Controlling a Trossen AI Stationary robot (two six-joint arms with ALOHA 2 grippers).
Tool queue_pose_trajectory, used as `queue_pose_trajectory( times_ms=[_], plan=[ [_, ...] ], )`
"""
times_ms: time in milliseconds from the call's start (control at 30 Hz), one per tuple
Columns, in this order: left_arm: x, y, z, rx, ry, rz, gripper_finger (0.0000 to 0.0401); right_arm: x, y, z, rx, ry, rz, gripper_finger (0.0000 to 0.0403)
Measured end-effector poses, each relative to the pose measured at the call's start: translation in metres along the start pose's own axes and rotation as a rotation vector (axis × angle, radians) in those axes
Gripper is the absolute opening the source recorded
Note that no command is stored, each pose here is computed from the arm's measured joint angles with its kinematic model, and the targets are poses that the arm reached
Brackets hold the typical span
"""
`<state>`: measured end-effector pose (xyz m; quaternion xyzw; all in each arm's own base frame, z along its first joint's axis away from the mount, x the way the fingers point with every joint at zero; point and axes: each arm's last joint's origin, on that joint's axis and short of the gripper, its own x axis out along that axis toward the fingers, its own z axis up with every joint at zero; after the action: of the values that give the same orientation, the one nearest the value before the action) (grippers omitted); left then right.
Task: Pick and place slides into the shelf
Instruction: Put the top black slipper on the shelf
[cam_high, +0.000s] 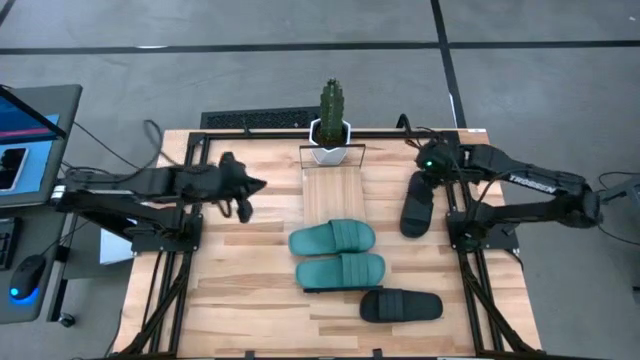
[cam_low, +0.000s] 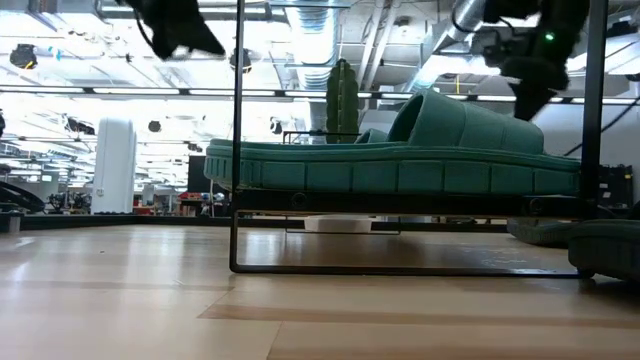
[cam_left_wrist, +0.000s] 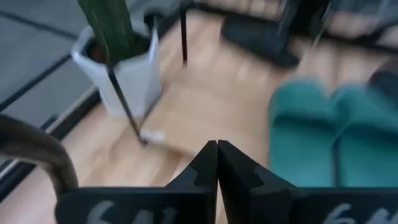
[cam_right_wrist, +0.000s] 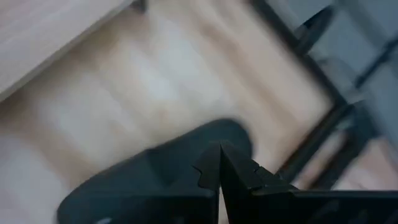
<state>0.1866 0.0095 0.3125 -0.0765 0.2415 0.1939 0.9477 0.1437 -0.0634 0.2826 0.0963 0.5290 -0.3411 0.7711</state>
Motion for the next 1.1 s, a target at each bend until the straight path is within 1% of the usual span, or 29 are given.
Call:
queue_pose_trajectory(
  times_ms=[133,233,333,433,567,767,933,1100],
  plan=[
    [-0.031,0.007,0.009,-0.075,-0.154,-0.049,0.0000,0.011,-0.010,-0.019,0.060,0.077,0.166,0.0000],
    [-0.050,0.011,0.016,-0.116,-0.269,-0.091,0.0000,0.018,-0.013,-0.028,0.104,0.151,0.248,0.0000],
    [-0.063,0.014,0.021,-0.149,-0.359,-0.120,0.0000,0.021,-0.015,-0.035,0.144,0.235,0.235,0.0000],
    [-0.072,0.018,0.021,-0.160,-0.394,-0.129,0.0000,0.025,-0.016,-0.038,0.171,0.312,0.214,0.0000],
    [-0.078,0.020,0.020,-0.161,-0.412,-0.133,0.0000,0.029,-0.014,-0.039,0.160,0.397,0.199,0.0000],
    [-0.077,0.020,0.020,-0.120,-0.410,-0.123,0.0000,0.040,-0.006,-0.037,0.091,0.544,0.163,0.0000],
    [-0.076,0.020,0.020,-0.084,-0.411,-0.105,0.0000,0.052,0.004,-0.032,0.031,0.619,0.130,0.0000],
    [-0.077,0.020,0.020,-0.087,-0.412,-0.100,0.0000,0.063,0.015,-0.029,-0.036,0.688,0.118,0.0000]
  ],
)
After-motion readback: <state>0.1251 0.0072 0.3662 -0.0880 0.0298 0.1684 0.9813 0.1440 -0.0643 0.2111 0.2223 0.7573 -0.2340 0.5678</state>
